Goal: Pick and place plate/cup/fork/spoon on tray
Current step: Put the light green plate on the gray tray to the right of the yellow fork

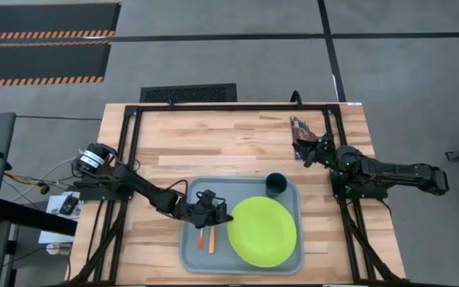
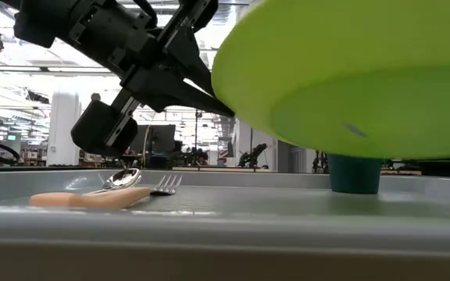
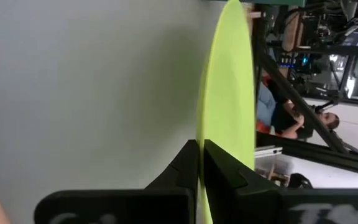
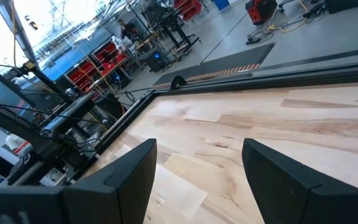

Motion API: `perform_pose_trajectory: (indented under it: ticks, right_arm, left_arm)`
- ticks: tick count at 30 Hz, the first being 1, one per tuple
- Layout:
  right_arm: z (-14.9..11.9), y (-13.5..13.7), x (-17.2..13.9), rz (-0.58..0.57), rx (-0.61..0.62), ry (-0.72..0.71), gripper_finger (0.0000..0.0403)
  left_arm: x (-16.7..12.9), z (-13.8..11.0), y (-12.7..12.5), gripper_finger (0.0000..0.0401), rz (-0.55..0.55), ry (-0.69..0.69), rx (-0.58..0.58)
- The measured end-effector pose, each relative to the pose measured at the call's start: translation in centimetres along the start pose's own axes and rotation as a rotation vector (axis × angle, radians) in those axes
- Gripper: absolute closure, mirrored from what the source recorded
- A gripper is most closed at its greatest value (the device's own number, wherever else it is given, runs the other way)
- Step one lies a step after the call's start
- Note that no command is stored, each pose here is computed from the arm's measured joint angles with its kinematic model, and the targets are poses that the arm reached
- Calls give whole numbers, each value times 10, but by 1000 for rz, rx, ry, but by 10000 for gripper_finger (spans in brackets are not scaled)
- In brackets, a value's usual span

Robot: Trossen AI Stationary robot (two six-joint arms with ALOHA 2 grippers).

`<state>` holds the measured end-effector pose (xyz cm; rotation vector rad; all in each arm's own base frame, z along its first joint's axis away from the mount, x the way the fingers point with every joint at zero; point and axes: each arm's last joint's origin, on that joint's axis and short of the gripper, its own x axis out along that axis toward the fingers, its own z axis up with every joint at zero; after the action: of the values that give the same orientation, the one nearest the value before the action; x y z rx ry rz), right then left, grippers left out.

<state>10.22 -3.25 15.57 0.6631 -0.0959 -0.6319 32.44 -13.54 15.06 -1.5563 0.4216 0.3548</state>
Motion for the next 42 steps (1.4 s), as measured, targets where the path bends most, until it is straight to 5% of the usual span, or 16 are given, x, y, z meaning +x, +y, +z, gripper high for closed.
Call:
perform_pose_trajectory:
  ticks: [42]
  right_arm:
    - [-1, 0, 0, 18, -1, 19, 139]
  left_arm:
    - [23, -16, 11, 401, 77, -40, 36]
